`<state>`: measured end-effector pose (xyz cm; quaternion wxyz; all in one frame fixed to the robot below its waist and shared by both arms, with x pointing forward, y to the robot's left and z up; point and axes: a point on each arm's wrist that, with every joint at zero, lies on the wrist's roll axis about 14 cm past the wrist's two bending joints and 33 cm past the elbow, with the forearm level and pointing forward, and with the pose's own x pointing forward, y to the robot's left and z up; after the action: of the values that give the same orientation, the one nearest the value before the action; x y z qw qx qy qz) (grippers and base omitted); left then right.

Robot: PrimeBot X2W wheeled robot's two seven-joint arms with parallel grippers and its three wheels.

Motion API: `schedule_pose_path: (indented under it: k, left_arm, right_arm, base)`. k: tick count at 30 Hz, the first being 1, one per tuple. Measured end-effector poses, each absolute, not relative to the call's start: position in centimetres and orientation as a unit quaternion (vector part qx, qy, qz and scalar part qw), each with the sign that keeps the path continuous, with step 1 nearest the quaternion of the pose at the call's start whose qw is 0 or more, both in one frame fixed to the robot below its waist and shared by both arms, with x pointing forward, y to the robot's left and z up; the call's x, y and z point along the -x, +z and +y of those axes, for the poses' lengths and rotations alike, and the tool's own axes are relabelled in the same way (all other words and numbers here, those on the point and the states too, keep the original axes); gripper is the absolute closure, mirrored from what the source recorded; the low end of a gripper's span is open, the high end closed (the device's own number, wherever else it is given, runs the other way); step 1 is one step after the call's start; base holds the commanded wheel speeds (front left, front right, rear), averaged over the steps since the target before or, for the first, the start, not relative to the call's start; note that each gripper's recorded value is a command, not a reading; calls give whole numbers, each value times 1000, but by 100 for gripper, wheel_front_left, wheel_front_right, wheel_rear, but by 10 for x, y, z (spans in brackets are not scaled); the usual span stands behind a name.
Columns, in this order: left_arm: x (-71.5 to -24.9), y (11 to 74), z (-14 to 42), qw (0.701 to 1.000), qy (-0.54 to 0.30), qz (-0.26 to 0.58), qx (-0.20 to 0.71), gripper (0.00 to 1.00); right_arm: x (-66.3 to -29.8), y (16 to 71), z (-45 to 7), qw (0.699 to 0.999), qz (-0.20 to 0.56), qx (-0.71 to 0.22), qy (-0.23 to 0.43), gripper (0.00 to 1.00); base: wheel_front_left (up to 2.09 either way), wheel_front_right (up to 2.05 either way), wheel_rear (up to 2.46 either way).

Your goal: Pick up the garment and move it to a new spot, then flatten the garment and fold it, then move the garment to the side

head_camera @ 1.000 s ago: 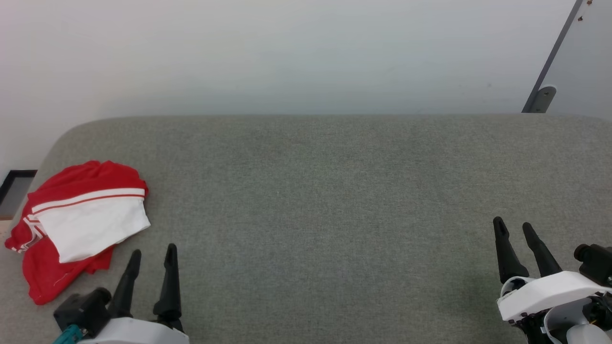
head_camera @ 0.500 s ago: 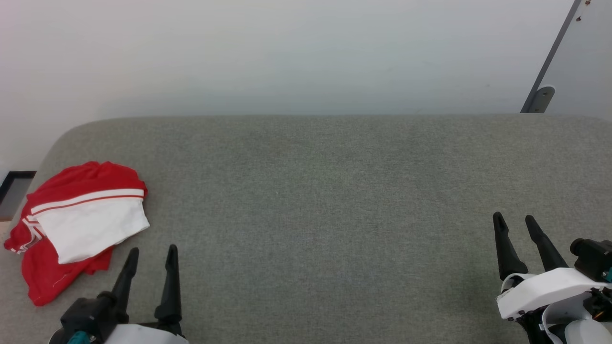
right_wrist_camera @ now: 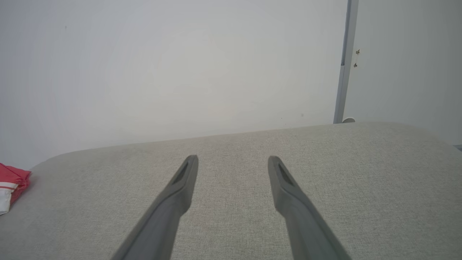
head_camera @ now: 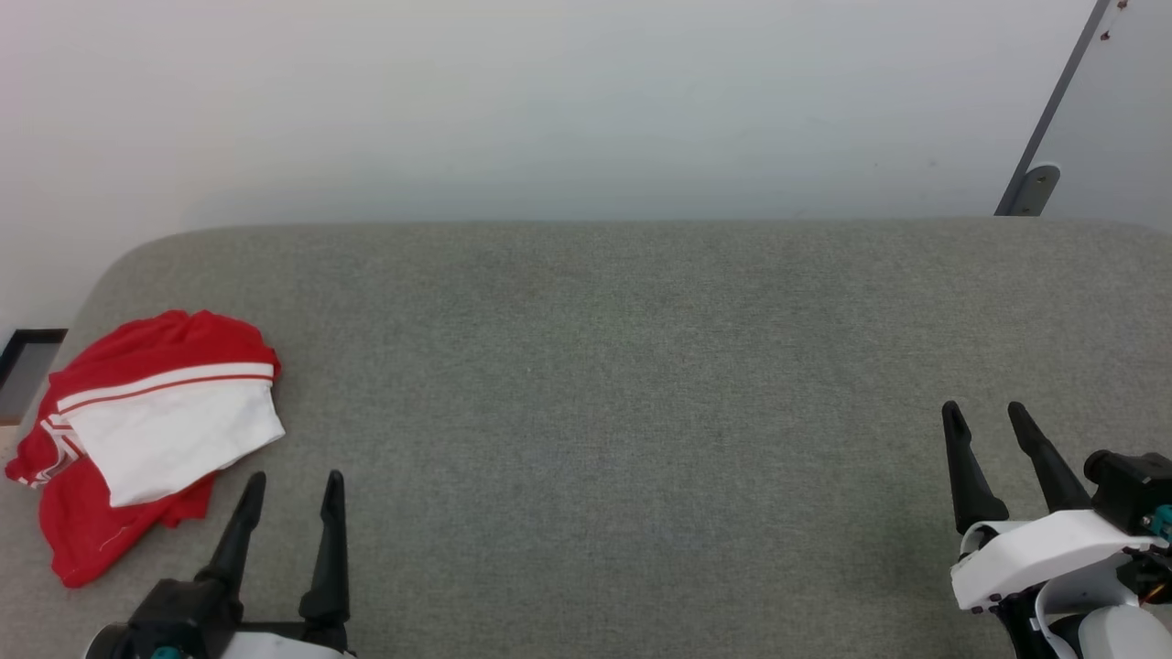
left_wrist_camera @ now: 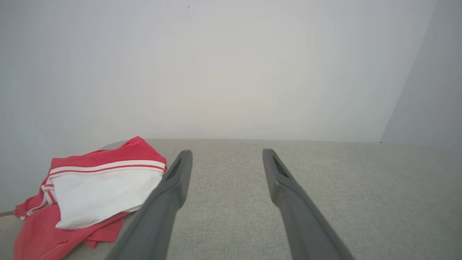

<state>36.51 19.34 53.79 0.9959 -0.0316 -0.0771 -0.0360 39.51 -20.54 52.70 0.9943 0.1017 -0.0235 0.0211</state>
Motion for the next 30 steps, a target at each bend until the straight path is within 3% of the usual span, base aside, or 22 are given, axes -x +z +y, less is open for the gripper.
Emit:
schedule_pose_path:
  k: [22, 30]
  left_arm:
    - [-363, 540, 193, 995, -40, -87, 18, 0]
    - [-352, 538, 225, 996, 20, -83, 32, 0]
  right_arm:
    - [-397, 532, -202, 997, -32, -70, 28, 0]
    - [-403, 534, -176, 995, -31, -71, 66, 0]
  base:
    - [0, 0, 0]
    - [0, 0, 0]
